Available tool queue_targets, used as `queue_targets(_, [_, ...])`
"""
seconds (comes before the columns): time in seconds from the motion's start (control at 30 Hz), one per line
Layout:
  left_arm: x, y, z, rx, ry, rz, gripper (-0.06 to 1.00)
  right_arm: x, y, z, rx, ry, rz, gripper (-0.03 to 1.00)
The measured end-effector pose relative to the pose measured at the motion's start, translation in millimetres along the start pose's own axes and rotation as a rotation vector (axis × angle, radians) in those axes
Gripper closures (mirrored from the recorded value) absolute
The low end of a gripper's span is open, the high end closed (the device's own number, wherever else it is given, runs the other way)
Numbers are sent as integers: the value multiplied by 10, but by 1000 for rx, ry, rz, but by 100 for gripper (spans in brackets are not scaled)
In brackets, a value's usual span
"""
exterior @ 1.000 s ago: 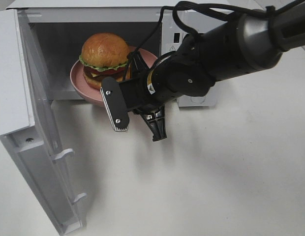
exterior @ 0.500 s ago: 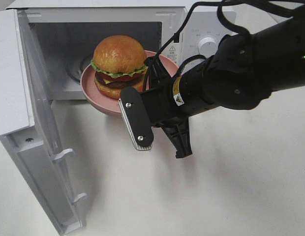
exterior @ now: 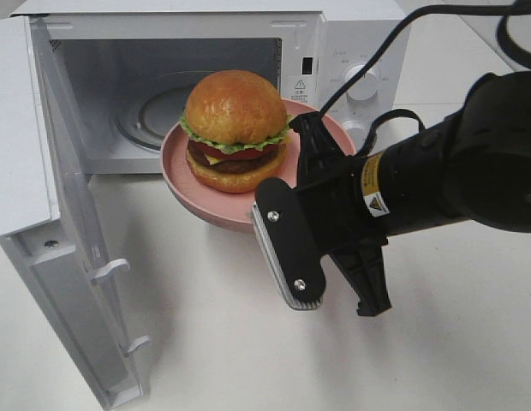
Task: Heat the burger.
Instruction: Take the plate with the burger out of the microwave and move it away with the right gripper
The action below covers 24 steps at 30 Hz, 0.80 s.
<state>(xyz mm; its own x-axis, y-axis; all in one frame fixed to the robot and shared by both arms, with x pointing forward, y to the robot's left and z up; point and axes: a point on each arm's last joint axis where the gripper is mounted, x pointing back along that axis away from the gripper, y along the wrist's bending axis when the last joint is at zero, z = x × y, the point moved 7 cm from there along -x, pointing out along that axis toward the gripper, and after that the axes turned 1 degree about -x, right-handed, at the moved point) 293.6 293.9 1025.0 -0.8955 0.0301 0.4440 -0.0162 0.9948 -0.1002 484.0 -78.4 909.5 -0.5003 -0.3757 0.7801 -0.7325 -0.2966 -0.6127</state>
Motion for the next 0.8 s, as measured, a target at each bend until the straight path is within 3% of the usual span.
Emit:
queue_targets(0.37, [0, 0, 0, 0, 0, 0, -4, 432, 426, 230, -8, 49, -33, 88])
queue_targets(0.6, [0, 0, 0, 0, 0, 0, -4, 617, 569, 324, -17, 70, -31, 88])
queue_targets(0.8, [0, 0, 0, 0, 0, 0, -4, 774, 694, 410, -100, 91, -22, 88])
